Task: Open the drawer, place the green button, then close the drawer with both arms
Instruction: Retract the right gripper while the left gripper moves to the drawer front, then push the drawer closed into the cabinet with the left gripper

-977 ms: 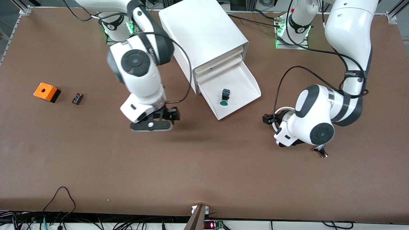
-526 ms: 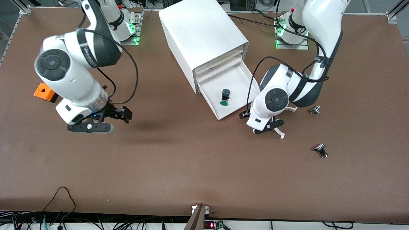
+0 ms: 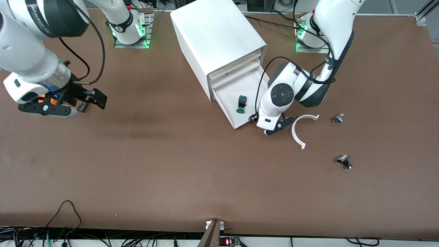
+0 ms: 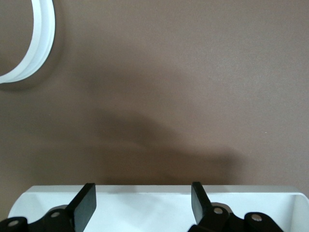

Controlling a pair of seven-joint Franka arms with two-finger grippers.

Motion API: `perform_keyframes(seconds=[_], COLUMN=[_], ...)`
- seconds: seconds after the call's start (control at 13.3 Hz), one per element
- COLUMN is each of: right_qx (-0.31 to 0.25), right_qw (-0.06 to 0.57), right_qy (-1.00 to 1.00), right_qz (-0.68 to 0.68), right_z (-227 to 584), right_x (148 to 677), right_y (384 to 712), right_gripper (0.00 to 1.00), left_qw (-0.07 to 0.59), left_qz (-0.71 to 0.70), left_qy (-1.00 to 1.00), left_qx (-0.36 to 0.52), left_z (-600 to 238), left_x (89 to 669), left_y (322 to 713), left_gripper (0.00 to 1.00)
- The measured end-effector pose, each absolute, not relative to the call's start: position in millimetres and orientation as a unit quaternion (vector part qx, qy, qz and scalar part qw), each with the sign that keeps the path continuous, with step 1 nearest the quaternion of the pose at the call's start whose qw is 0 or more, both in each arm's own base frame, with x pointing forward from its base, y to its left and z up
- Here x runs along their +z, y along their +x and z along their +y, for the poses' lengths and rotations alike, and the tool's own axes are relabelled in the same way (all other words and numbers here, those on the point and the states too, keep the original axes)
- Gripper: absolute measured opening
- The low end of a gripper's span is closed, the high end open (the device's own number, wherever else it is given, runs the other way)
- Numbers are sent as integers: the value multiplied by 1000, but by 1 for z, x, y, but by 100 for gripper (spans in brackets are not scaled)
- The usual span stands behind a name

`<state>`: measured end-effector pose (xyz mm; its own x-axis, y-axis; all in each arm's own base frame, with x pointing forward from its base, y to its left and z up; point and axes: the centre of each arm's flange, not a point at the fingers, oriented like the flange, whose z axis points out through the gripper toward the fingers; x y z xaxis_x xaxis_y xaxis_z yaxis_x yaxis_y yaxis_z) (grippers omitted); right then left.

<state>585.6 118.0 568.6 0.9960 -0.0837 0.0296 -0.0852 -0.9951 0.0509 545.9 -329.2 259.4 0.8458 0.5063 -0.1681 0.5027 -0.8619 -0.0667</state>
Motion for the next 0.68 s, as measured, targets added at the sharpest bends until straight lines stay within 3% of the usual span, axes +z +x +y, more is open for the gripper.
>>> perform_keyframes(seconds=[0.68], right_qx=[20], right_qw=[20], right_qy=[997], right_qz=[-69], right_z=[67], right_x=[619], right_y=[513], right_gripper=[100], left_qw=[49], left_qz=[-239], left_qy=[-969], left_qx=[42], left_z=[-331], left_x=[258], left_y=[544], left_gripper=[83])
